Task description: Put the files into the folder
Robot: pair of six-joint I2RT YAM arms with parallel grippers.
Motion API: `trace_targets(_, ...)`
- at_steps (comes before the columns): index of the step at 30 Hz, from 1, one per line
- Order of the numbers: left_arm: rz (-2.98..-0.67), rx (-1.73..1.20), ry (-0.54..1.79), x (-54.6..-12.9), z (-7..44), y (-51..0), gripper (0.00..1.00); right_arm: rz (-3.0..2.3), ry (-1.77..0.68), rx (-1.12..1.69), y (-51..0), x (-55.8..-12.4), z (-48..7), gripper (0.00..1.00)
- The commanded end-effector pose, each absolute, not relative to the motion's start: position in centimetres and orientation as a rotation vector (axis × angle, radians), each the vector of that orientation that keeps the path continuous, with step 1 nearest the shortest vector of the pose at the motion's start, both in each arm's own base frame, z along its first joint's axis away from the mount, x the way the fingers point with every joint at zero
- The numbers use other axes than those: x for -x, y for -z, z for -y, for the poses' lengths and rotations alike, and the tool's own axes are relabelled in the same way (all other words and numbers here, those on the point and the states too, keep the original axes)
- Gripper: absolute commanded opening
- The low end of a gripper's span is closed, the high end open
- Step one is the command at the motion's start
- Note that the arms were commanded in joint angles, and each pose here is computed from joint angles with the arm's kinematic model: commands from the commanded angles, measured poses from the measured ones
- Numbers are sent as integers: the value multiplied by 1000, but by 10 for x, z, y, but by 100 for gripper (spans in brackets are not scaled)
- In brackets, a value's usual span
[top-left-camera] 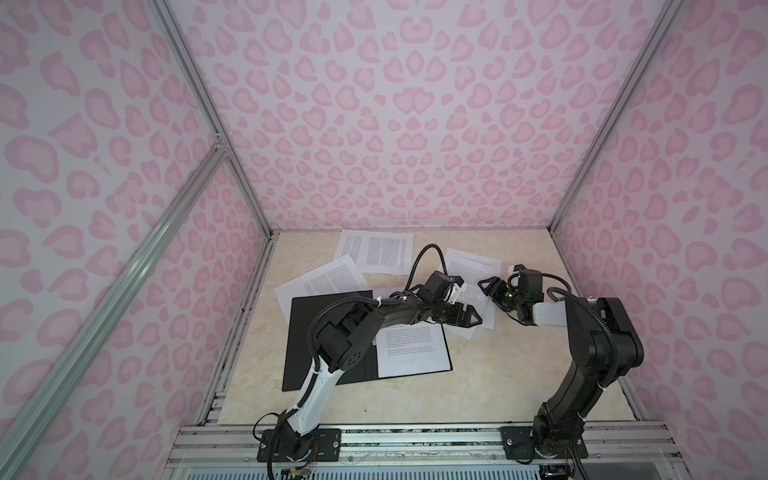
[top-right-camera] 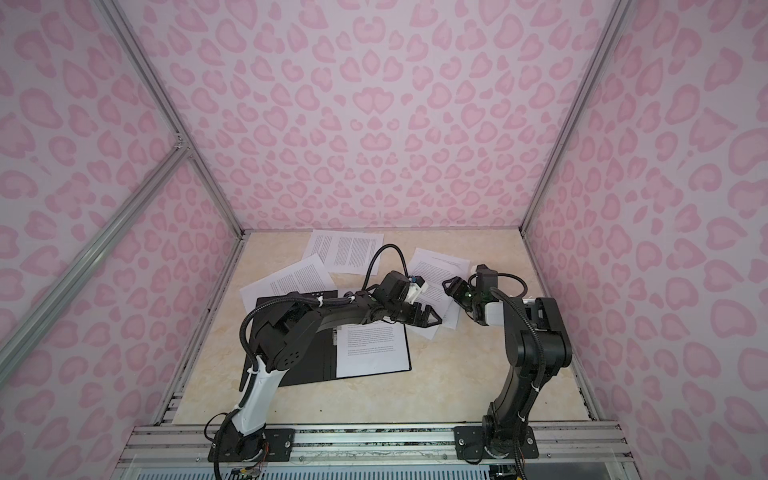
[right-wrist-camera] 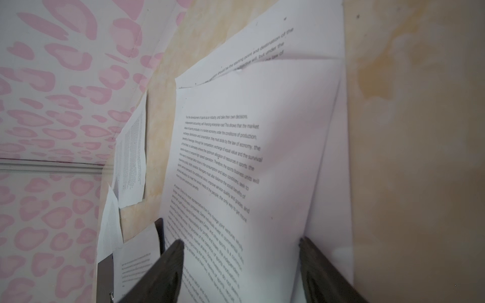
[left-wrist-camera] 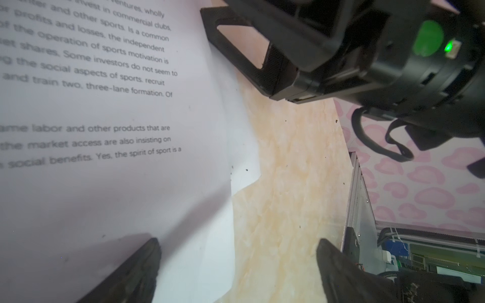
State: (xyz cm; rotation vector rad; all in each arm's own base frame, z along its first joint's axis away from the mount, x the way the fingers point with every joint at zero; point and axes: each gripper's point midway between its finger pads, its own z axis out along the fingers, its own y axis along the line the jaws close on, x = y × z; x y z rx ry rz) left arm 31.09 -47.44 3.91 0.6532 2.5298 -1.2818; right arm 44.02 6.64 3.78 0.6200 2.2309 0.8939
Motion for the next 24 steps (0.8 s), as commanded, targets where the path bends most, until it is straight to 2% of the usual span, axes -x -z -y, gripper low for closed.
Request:
trace_targets(1, -2806, -559, 1083, -291, 440, 14, 95, -2299, -1068, -710, -18, -420, -87, 70)
trace_targets(5, -2808, -558, 1080, -291, 440, 15, 95, -2268, -1128, -712, -22, -419, -92, 70)
trace_targets(14, -2817, -552, 1081, -290, 440, 18, 95, -2342, -925, -624, -36, -417, -82, 70)
trace_targets(18, -2822, -550, 1083, -290, 439, 19, 95, -2438, -826, -509, -37, -421, -94, 70)
trace_targets(24, -2823, -547, 1083, -290, 439, 20, 94, -2443, -850, -436, -40, -426, -108, 67)
